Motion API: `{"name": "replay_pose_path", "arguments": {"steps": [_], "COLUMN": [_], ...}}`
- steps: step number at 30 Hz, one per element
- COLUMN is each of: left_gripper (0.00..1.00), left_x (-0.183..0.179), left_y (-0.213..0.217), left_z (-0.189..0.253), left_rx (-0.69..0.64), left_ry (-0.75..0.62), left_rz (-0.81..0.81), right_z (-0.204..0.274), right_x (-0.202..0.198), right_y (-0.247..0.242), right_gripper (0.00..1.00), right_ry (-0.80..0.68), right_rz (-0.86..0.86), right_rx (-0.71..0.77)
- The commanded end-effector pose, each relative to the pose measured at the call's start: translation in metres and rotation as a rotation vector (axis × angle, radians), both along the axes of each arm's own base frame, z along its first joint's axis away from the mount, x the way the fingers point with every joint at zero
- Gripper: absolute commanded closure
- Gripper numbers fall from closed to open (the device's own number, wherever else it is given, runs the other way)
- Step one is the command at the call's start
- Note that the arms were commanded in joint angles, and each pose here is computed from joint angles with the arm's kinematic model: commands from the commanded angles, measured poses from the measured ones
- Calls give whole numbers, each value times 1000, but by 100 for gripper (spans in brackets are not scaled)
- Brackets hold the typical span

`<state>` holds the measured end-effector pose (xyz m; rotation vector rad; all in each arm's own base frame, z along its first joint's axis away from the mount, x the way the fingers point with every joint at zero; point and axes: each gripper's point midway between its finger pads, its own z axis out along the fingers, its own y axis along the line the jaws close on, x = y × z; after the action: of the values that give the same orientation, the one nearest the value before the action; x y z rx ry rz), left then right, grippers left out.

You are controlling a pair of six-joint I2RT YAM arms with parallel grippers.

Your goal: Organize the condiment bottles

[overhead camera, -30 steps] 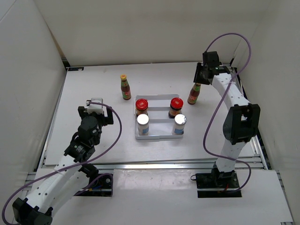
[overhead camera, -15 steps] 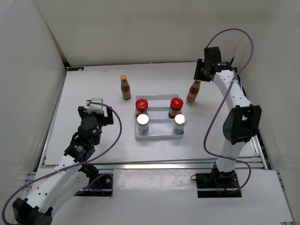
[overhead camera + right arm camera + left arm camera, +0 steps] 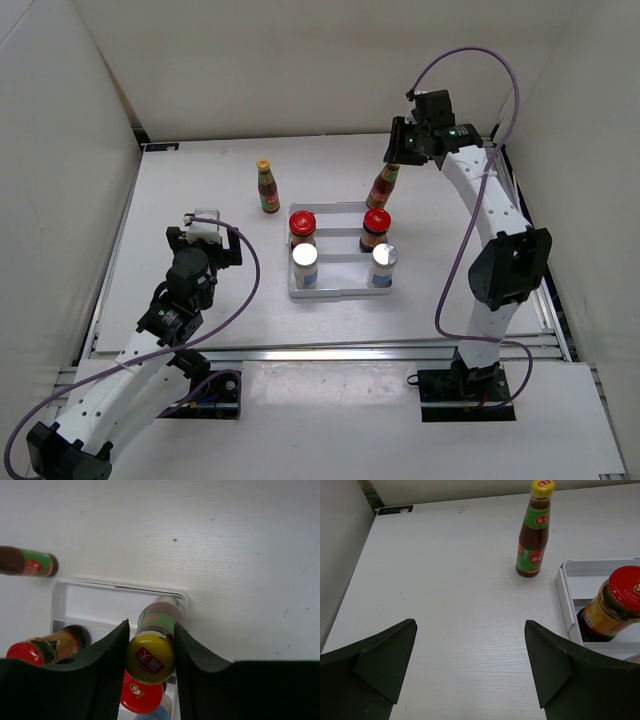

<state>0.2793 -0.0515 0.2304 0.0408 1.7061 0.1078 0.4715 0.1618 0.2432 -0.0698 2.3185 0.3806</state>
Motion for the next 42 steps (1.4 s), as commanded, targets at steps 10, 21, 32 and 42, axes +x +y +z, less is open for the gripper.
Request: {"name": "replay_pose_path", "arguments": {"steps": [10, 21, 32, 42], "left_gripper": [0, 0, 0, 0], "left_x": [0, -1, 0, 1], "left_y": [1, 1, 1, -2], "left_z": [8, 11, 8, -10], "left_rx": [-22, -26, -22, 1], "left_ry": [-29, -37, -29, 30], "left_rz": [6, 6, 6, -2], "right_z": [42, 7, -42, -49], "right_x": [-9, -24, -11, -9], "right_y": [47, 43, 36, 40], "right_gripper": [100, 100, 100, 26], "right_ry": [-107, -43, 35, 37], "right_rz": [119, 105, 76, 62], "right_rx": [71, 10, -73, -67]}}
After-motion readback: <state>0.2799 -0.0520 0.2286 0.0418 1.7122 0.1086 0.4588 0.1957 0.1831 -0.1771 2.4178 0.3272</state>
